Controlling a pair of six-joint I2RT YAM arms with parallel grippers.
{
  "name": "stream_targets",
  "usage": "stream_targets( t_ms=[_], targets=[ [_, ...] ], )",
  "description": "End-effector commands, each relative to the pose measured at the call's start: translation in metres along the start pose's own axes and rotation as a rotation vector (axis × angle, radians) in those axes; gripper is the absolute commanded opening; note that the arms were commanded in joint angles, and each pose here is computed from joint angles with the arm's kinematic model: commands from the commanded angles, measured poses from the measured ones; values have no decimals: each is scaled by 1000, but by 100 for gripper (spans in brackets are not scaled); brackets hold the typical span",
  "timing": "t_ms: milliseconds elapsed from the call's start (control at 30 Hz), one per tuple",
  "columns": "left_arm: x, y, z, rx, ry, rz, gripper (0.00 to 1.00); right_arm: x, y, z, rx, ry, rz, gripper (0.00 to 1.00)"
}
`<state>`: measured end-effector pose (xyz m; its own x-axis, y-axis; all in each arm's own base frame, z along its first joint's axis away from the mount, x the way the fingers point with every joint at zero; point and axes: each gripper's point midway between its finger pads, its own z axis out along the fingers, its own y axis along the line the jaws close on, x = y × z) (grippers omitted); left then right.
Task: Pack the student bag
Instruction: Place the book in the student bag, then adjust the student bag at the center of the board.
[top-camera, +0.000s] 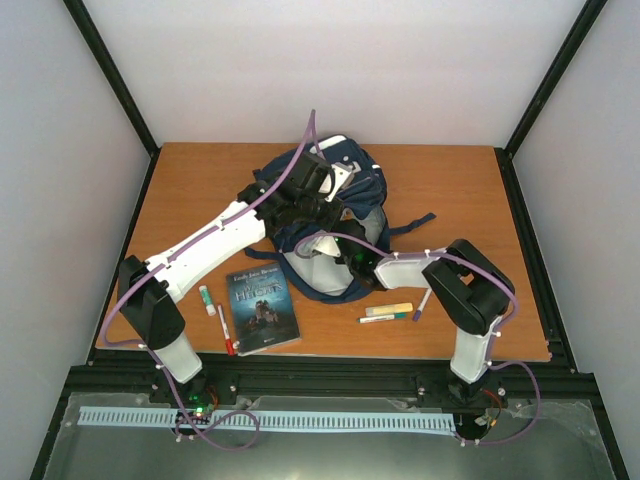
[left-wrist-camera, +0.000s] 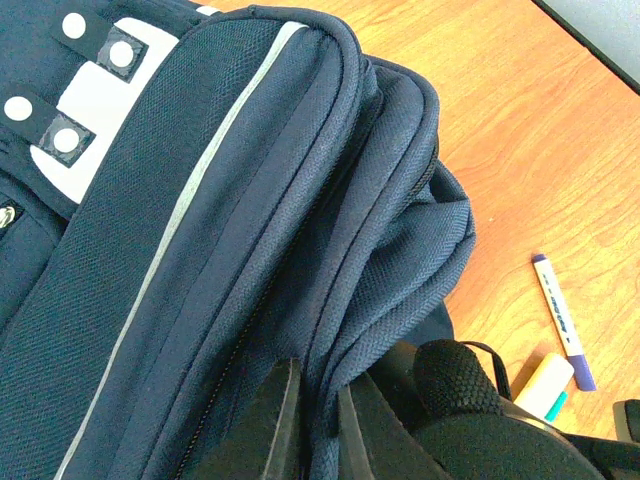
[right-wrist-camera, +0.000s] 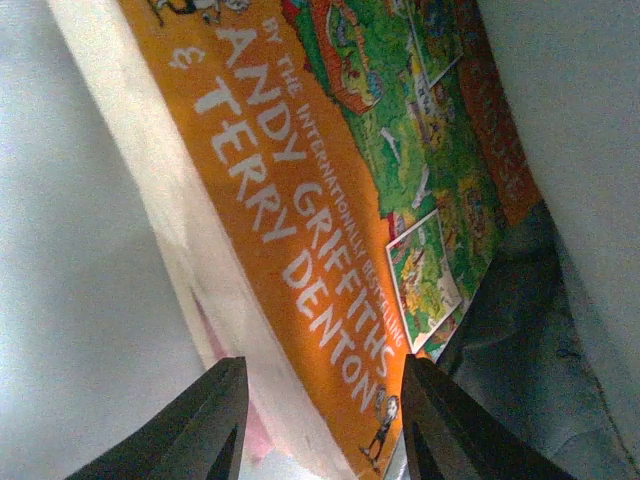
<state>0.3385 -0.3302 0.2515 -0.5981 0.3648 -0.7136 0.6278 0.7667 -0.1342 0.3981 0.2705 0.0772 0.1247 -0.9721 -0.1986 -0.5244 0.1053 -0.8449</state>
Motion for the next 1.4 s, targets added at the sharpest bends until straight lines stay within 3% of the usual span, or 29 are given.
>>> stream_targets(
  t_ms=[0,200,333,467,667,867,1000,1200,1333,1367],
  targets=[
    [-37,-12,-32,52,-142,-8,1,-6,-5,-16,-41,-36,58,44],
    [-29,-2,-18,-4,-87,-36,10,-15,51,-78,-314,-117,17,50],
    [-23,-7,-6,27,-52,-39,16,-20,68,-133,-506,-175,109,50],
    [-9,-14,14,76,8,-24,33,-19,77,-196,-695,-275,157,50],
    [13,-19,58,117,115,-87,35,-23,53,-250,-716,-415,297,51],
    [-19,-16,15,84,10,-290,68,7,11,-228,-564,-373,545,52],
    [-47,-9,-37,24,-47,-490,73,39,-11,-201,-410,-240,641,56],
    [-61,-19,-97,50,-18,-628,77,80,-43,-158,-295,-46,776,62],
    [-69,-38,-131,176,-46,-706,90,98,-83,-123,-352,-24,985,60],
    [-73,-41,-139,199,-60,-724,98,104,-90,-110,-363,-10,1027,59]
  ],
)
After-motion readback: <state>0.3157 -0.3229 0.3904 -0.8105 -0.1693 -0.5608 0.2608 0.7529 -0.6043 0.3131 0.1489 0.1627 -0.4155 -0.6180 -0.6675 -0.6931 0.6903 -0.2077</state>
